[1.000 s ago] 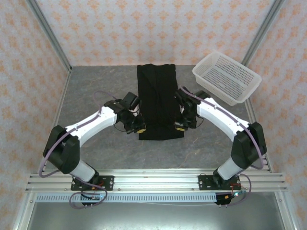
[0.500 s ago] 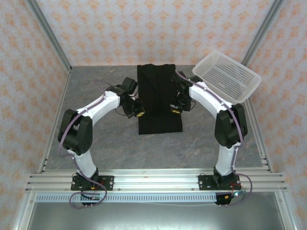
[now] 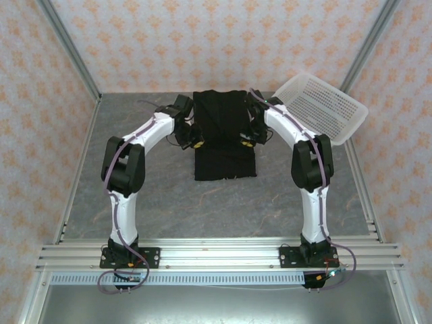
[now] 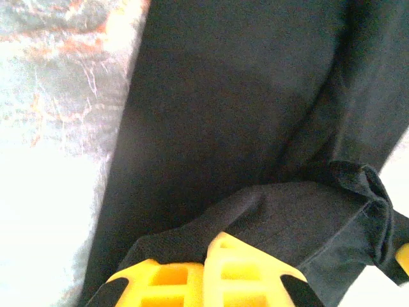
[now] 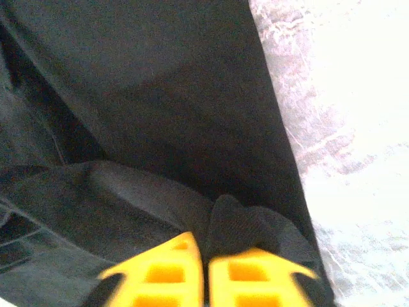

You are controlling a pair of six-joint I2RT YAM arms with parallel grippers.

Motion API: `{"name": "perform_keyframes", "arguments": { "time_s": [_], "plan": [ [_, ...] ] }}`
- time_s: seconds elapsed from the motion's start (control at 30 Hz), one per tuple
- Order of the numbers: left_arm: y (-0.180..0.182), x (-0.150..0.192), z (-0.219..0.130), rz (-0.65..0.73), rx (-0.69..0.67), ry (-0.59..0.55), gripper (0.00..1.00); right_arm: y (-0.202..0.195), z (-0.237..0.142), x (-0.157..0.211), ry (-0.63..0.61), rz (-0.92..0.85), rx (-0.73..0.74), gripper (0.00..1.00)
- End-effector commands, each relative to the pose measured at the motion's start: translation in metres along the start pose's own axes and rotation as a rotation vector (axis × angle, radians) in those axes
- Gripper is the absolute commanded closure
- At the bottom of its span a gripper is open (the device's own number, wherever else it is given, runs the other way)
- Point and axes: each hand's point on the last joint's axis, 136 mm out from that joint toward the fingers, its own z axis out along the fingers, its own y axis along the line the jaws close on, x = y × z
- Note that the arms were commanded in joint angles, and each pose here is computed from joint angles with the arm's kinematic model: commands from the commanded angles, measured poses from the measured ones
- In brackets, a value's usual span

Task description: Fold and stack the t-shirts

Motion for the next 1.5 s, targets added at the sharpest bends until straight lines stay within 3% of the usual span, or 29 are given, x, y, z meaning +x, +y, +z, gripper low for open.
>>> {"name": "perform_keyframes", "arguments": {
  "time_s": [0.0, 0.03, 0.1, 0.17, 0.23, 0.4, 0.57, 0.7, 0.83, 1.13, 1.47],
  "plan": [
    [0.010, -0.018, -0.008, -0.005, -0.055, -0.049, 0.75, 0.004, -0.002, -0.024, -0.029, 0.005, -0.060, 0.66],
    [0.008, -0.019, -0.013, -0.007, -0.053, -0.066, 0.60, 0.002, -0.007, -0.029, -0.043, 0.007, -0.065, 0.58],
    [0.008, -0.016, -0.026, -0.009, -0.045, -0.101, 0.41, -0.005, -0.019, -0.030, -0.058, 0.002, -0.042, 0.48],
    [0.016, -0.005, -0.038, -0.026, -0.043, -0.122, 0.27, -0.016, -0.029, -0.020, -0.058, 0.000, -0.020, 0.45],
    [0.030, 0.014, -0.044, -0.054, -0.038, -0.113, 0.26, -0.024, -0.030, -0.004, -0.047, 0.014, -0.032, 0.44],
    [0.058, 0.074, -0.025, -0.204, 0.042, 0.003, 0.33, -0.041, -0.017, 0.061, 0.039, 0.091, -0.125, 0.42],
    [0.063, 0.100, 0.001, -0.327, 0.101, 0.060, 0.32, -0.046, -0.002, 0.097, 0.097, 0.139, -0.150, 0.41],
    [0.051, 0.102, 0.019, -0.367, 0.132, 0.086, 0.32, -0.050, 0.013, 0.101, 0.123, 0.185, -0.141, 0.41],
    [0.051, 0.109, 0.032, -0.347, 0.076, 0.114, 0.35, -0.057, 0.029, 0.104, 0.152, 0.220, -0.108, 0.45],
    [0.031, 0.093, 0.052, -0.327, 0.082, 0.102, 0.55, -0.063, 0.043, 0.094, 0.141, 0.247, -0.050, 0.50],
    [0.032, 0.092, 0.043, -0.289, 0.047, 0.081, 0.73, -0.093, 0.021, 0.107, 0.106, 0.223, 0.062, 0.44]
  ]
}}
